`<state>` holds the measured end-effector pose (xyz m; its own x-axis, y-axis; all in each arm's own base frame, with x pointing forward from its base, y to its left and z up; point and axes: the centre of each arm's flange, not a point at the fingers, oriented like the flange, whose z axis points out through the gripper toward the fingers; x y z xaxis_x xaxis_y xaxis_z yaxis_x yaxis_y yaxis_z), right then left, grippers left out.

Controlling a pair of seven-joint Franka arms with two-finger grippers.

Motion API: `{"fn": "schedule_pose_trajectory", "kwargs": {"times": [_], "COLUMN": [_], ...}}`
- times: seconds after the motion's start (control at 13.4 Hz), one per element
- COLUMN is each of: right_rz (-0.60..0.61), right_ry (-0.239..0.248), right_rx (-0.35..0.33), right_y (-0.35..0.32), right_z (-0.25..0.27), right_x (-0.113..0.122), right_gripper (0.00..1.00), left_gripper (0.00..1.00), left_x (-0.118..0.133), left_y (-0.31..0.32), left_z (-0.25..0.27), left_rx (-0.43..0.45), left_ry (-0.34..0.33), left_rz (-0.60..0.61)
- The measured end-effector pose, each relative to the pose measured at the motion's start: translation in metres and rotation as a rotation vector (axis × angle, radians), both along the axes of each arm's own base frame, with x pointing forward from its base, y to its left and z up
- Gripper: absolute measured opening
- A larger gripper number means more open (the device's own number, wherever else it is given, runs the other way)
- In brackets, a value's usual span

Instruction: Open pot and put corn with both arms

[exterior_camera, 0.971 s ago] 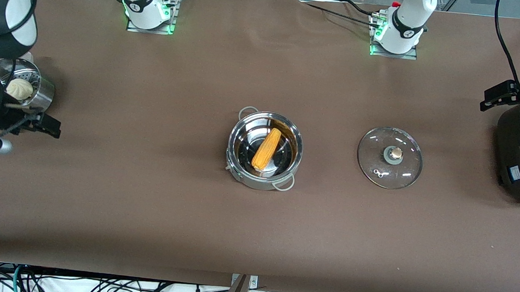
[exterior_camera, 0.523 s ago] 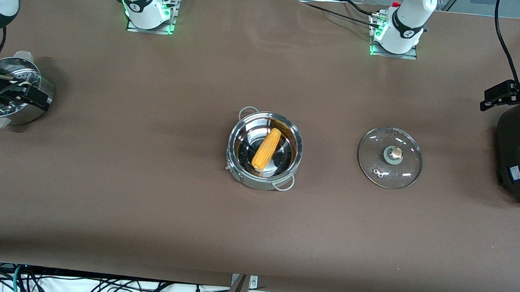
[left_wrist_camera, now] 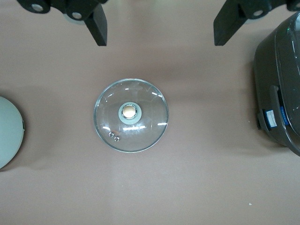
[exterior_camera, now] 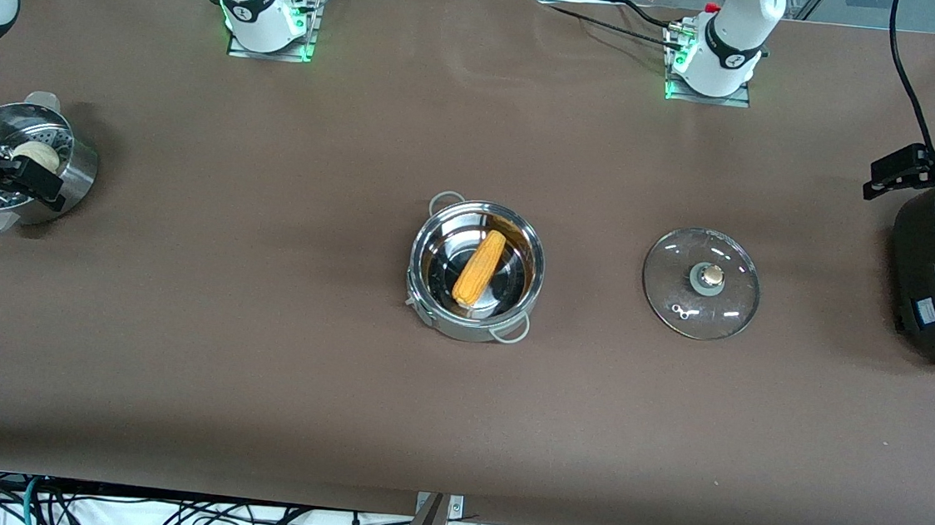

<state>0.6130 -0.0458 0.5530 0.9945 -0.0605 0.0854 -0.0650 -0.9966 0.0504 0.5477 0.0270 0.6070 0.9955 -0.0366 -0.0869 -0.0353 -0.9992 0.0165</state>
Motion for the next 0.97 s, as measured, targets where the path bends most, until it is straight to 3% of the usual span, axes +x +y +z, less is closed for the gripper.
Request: {"fn": "schedule_pose_trajectory", "kwargs": {"times": [0.3, 0.52, 0.67, 0.97], "right_rz": [-0.007, 0.01, 0.049, 0.066], "right_ry": [-0.016, 0.026, 0.023, 0.063], "right_rx": [0.003, 0.005, 0.002, 0.005], "right_y": [0.005, 0.007, 0.008, 0.018], "right_z": [0.018, 0.027, 0.031, 0.027], "right_x": [-0.009, -0.022, -0.022, -0.025], "right_gripper": [1.0, 1.0, 1.0, 1.0], "left_gripper": [1.0, 1.0, 1.0, 1.0], "left_x": [0.0, 0.0, 0.0, 0.0], "left_y": [0.0, 0.0, 0.0, 0.0], "left_z": [0.0, 0.0, 0.0, 0.0], "left_rx": [0.0, 0.0, 0.0, 0.0], "left_ry": [0.0, 0.0, 0.0, 0.0], "left_rz": [0.0, 0.0, 0.0, 0.0]}}
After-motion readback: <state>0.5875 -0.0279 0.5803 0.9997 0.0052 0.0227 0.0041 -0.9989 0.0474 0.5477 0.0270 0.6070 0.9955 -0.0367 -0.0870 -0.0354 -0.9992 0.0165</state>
